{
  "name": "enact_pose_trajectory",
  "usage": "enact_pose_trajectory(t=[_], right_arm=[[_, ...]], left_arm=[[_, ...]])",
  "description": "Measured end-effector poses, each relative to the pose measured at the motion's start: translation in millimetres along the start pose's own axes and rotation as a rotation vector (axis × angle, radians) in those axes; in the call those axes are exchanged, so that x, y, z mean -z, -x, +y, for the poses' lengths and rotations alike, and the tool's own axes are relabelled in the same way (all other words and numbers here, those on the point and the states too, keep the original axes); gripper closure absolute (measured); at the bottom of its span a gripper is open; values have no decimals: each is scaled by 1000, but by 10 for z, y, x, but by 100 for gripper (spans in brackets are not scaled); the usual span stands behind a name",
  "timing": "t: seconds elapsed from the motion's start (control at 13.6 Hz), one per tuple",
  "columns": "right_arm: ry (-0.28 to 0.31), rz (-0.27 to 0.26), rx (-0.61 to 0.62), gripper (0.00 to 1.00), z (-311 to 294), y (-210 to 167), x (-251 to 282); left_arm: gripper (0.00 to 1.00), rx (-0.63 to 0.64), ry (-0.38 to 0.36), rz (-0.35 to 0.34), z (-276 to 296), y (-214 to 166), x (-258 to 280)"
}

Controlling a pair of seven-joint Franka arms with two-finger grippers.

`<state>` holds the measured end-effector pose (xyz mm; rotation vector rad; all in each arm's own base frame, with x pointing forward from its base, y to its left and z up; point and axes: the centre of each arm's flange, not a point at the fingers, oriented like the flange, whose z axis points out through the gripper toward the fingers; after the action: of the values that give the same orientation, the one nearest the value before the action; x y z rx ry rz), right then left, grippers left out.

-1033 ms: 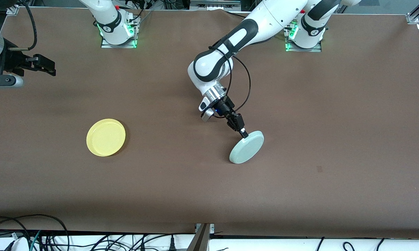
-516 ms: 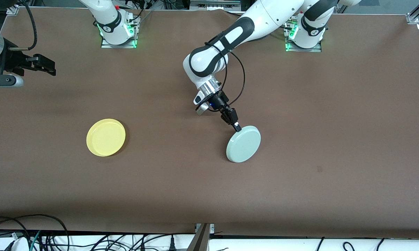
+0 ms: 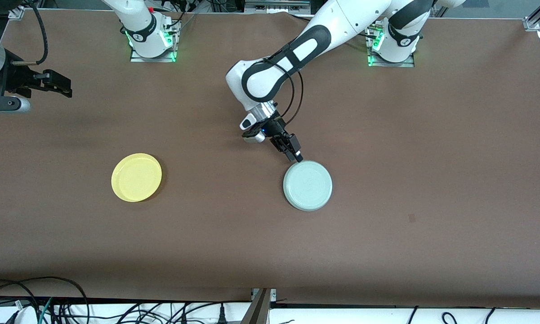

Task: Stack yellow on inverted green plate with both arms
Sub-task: 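Open the left gripper and withdraw it while the right gripper reaches the yellow plate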

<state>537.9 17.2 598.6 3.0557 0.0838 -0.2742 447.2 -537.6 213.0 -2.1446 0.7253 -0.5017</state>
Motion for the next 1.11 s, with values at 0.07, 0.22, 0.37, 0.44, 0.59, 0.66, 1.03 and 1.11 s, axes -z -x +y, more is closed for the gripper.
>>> enact_pose_trajectory(t=[0.07, 0.22, 0.37, 0.44, 0.59, 0.66, 1.03, 1.11], right_arm=[[0, -2, 0, 0, 0, 2, -2], [0, -10, 0, 0, 0, 11, -9], [-1, -16, -3, 0, 13, 14, -17], [-2, -25, -11, 0, 57, 8, -44], [-8, -59, -35, 0, 198, -56, -190], [-11, -83, -44, 0, 250, -125, -316], [-56, -73, -91, 0, 511, -770, -1103], [-60, -56, -99, 0, 559, -918, -1285]], left_arm=[[44, 34, 45, -22, -71, -71, 97], [43, 98, 117, -63, -246, -211, 215], [41, 148, 157, -98, -437, -313, 186], [34, 180, 184, -129, -595, -365, 90], [15, 243, 290, -184, -1094, -496, -134], [4, 260, 349, -205, -1459, -552, -246], [0, 403, 598, -333, -3088, -434, -808], [0, 441, 648, -362, -3349, -360, -951]])
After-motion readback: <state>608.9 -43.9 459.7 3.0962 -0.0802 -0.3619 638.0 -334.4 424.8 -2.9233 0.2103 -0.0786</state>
